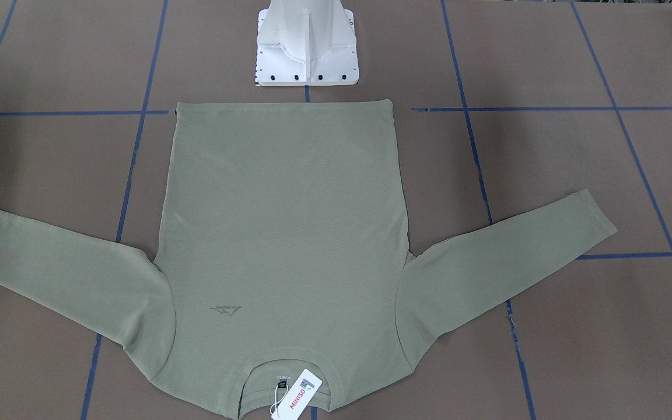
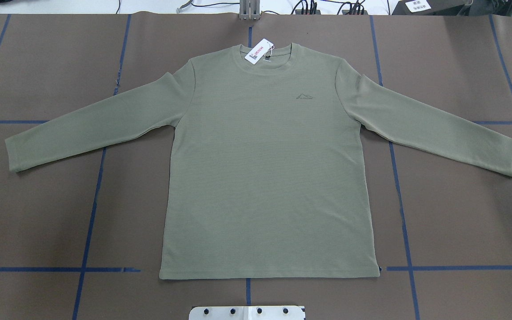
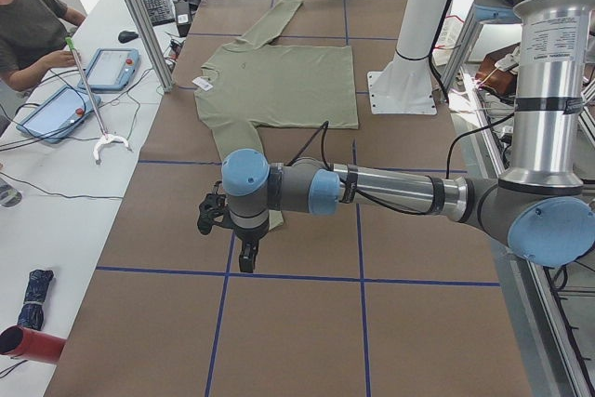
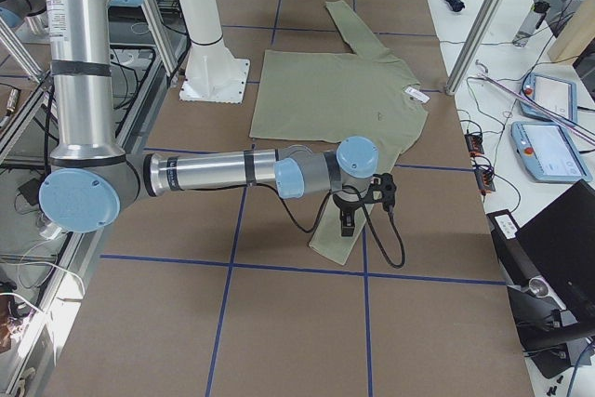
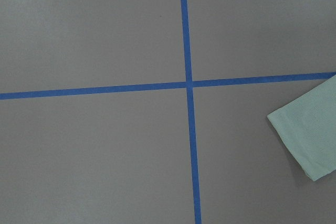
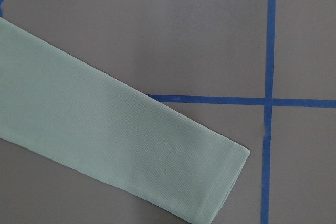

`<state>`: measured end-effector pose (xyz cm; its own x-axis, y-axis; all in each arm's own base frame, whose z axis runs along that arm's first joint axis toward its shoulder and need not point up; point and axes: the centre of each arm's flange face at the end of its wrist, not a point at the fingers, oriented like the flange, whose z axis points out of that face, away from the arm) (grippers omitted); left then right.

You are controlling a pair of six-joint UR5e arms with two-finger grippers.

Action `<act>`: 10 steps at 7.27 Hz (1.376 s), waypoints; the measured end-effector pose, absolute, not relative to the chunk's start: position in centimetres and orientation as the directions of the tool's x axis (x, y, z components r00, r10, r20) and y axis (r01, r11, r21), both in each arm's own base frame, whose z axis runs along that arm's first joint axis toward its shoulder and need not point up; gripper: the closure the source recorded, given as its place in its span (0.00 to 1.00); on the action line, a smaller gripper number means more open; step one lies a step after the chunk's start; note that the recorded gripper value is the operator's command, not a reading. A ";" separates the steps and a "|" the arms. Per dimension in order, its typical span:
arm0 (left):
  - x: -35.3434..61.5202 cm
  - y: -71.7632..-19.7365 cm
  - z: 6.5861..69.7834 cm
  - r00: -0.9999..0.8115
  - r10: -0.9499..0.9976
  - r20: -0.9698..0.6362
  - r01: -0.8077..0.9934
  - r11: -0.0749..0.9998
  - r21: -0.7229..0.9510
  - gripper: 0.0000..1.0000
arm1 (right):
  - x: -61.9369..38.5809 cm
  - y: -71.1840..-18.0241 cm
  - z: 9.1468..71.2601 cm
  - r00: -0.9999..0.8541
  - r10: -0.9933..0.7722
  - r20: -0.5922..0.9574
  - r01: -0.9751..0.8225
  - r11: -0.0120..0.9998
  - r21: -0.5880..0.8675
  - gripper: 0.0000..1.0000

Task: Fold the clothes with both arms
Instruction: 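Move the right gripper toward the sleeve cuff nearest it and grasp it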

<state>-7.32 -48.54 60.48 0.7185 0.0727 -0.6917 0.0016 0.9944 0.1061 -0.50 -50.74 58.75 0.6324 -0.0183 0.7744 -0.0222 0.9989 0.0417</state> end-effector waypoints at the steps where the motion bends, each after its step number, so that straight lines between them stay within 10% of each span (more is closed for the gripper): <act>1: -7.3 -48.5 60.4 0.718 0.073 -0.692 0.002 0.994 0.107 0.00 | -0.5 -50.7 58.7 0.635 -0.017 0.772 -0.025 0.999 0.042 0.00; 10: -7.2 -48.6 57.7 0.714 0.116 -0.690 0.008 0.985 0.173 0.00 | -0.3 -49.9 60.0 0.638 -0.052 0.768 -0.030 0.995 0.092 0.00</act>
<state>-7.22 -48.56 57.71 0.7144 0.1155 -0.6902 0.0078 0.9849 0.1729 -0.35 -49.89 60.00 0.6380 -0.0523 0.7683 -0.0298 0.9953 0.0925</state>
